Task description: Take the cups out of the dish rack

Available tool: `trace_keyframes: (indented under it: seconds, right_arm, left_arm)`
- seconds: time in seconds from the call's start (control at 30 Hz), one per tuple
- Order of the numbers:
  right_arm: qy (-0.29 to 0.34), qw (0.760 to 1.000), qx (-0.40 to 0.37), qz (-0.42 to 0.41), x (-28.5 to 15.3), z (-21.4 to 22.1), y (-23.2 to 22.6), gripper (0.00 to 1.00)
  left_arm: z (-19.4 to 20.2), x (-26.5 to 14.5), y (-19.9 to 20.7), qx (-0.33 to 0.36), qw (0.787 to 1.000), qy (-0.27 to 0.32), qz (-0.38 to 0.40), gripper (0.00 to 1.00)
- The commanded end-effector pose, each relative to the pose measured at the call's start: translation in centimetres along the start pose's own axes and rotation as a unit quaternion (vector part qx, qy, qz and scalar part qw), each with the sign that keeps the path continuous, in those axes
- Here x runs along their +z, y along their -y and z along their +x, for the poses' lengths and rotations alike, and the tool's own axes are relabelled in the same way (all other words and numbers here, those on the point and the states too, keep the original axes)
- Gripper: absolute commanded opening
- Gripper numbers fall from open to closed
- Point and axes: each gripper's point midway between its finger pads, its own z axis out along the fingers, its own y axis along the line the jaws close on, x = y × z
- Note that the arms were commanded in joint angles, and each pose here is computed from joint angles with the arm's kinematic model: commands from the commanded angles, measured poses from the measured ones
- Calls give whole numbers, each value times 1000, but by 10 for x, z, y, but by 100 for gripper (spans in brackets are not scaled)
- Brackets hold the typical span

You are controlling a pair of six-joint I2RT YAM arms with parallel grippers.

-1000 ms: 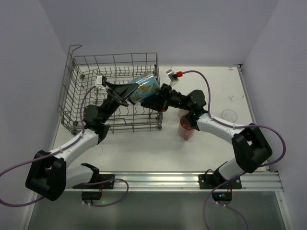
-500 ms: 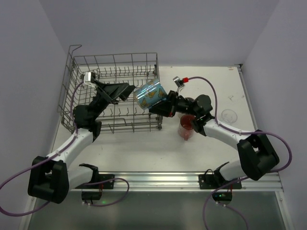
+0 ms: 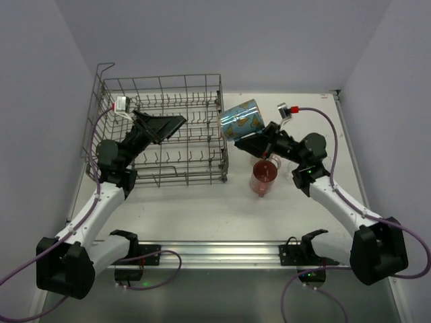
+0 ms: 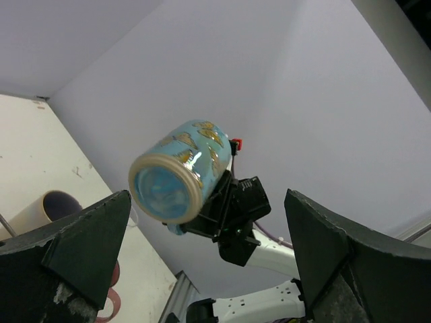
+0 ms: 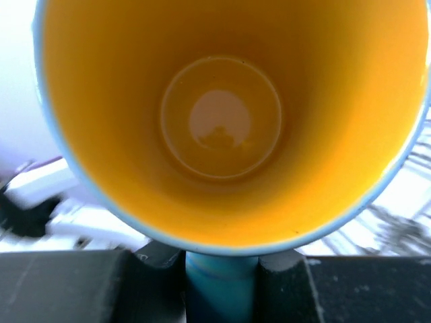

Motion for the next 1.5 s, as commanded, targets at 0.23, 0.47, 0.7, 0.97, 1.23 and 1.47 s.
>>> trace_keyframes:
  seconds: [0.23,0.47,0.7,0.97,1.23,1.47]
  right_arm:
    - [107,950,-69,286,-72,-69,79,0]
    - [154,893,-73,416,-132,-93,104,0]
    - [178,839,-86,508,-183,-108,116,0]
    - [187,769,-107,602,-235,-114,114,0]
    - [203,717,-115,656,-265,-120,113,0]
    - [195,718,-110,659,-260,-132,129,0]
  left_arm:
    - [4,-1,4,65,997,-33,-12,100]
    - [11,-3,-4,53,998,-45,-9,100]
    - [16,-4,-13,39,998,-49,-10,100]
    - [19,-5,-22,24,998,-52,-9,100]
    - [22,-5,-28,10,998,-57,-1,100]
    - [25,-4,-32,2,998,-60,-1,100]
